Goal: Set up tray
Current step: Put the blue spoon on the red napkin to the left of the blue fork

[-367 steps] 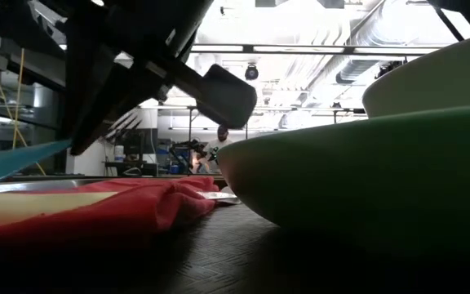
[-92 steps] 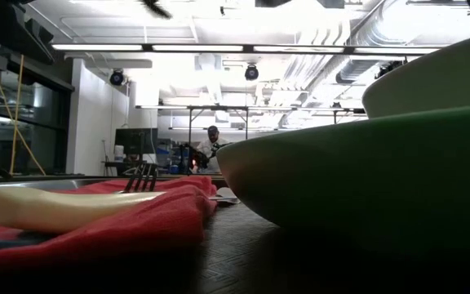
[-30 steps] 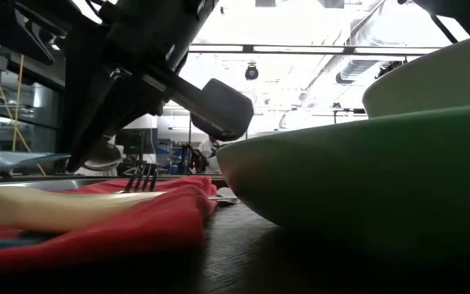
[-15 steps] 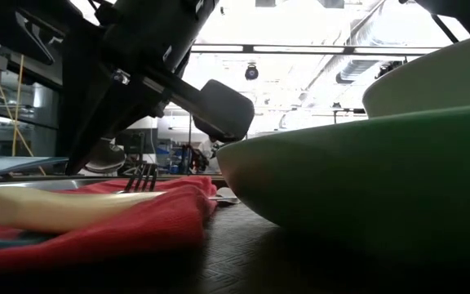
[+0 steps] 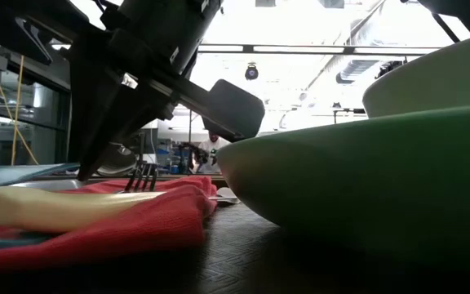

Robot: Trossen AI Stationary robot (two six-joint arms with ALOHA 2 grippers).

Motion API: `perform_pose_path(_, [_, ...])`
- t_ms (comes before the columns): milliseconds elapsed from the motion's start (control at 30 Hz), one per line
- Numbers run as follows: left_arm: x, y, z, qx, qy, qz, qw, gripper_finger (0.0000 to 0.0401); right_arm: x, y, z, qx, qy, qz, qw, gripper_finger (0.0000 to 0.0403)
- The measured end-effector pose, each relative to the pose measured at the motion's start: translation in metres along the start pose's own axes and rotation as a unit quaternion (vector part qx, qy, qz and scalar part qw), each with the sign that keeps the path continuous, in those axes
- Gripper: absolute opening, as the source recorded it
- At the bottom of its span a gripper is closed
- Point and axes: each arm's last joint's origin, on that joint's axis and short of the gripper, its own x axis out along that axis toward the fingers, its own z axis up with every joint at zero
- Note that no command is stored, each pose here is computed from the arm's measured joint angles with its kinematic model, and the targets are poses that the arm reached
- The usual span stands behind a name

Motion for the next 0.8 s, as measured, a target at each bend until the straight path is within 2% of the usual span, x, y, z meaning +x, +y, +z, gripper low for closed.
perform_pose_path(667, [0.0000, 0.0000, 0.0000, 0.000, 0.000, 0.000, 1.000, 0.0067, 0.0002, -0.0006, -0.0009, -0.003, -0.003, -0.001, 1.000, 0.0001])
perform_pose_path(800, [0.0000, -0.0001, -0.0001, 0.001, 0.001, -0.002, 1.000, 0.0067, 0.0002, -0.0006, -0.0009, -0.003, -0.003, -0.001, 1.000, 0.0014])
